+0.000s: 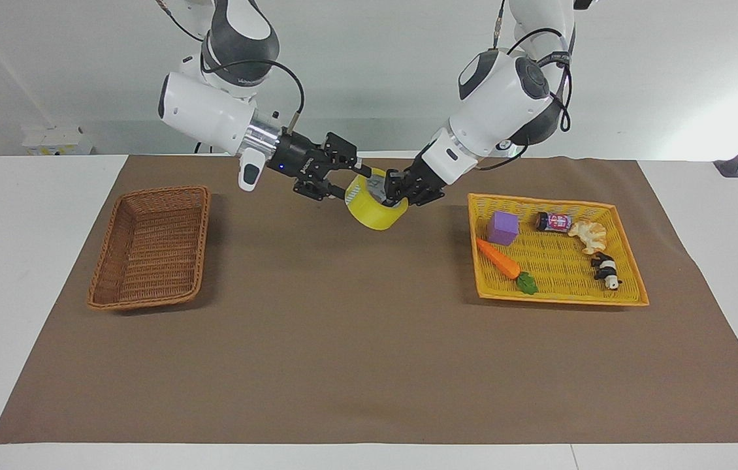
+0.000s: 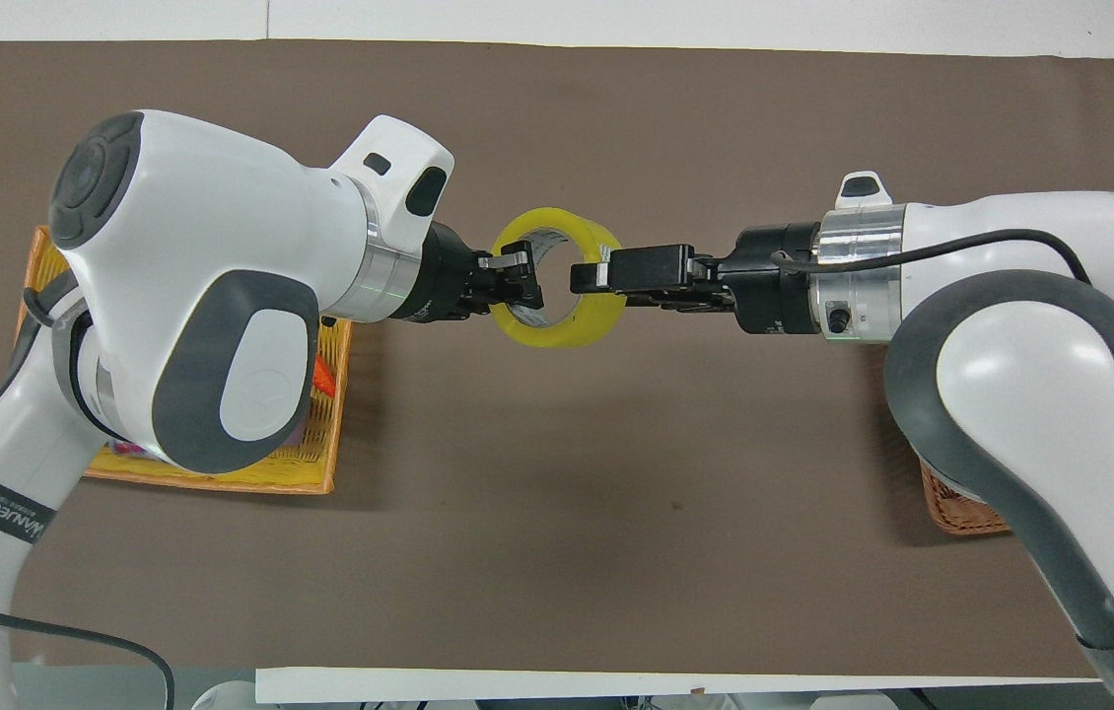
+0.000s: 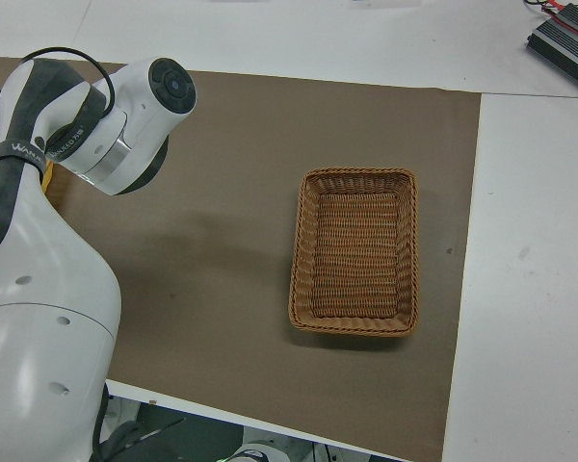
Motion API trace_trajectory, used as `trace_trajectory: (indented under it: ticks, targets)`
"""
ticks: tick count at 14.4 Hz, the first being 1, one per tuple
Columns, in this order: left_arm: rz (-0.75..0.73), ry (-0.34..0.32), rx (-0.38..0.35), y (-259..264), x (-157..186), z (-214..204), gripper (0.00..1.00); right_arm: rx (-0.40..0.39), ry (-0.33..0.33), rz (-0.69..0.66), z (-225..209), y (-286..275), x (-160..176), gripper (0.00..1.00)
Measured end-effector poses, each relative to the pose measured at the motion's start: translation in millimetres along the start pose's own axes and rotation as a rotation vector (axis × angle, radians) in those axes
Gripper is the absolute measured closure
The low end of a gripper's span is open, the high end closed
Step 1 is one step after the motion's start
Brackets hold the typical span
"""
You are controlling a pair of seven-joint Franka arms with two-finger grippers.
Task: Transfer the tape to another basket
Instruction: 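Grasp the tape rim with the right gripper beside the left gripper, then carry the tape over the wicker basket while the left gripper withdraws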
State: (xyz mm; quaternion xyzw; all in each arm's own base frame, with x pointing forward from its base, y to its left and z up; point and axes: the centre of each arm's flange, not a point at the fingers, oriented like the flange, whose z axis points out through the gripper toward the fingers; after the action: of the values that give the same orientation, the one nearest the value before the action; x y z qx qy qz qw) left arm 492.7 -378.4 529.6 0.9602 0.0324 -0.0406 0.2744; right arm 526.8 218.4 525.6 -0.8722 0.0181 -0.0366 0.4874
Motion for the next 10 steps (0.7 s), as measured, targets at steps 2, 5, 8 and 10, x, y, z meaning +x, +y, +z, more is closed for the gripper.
trace_trajectory:
  ticks: [2, 5, 8, 10]
  targets:
    - [0.000, 0.000, 0.000, 0.0, 0.0, 0.0, 0.78, 0.000, -0.007, -0.007, 3.7, -2.3, -2.2, 0.23]
    - [-0.004, 0.005, -0.001, -1.4, 1.1, -4.1, 0.78, -0.016, 0.012, -0.020, 7.5, -1.3, -1.2, 0.40]
    - [-0.006, 0.006, -0.001, -2.3, 1.7, -5.5, 0.78, -0.018, 0.012, -0.025, 8.6, -0.9, -0.8, 0.47]
    - [-0.006, 0.006, -0.001, -2.3, 1.6, -5.5, 0.78, -0.018, 0.012, -0.025, 8.6, -0.9, -0.8, 0.47]
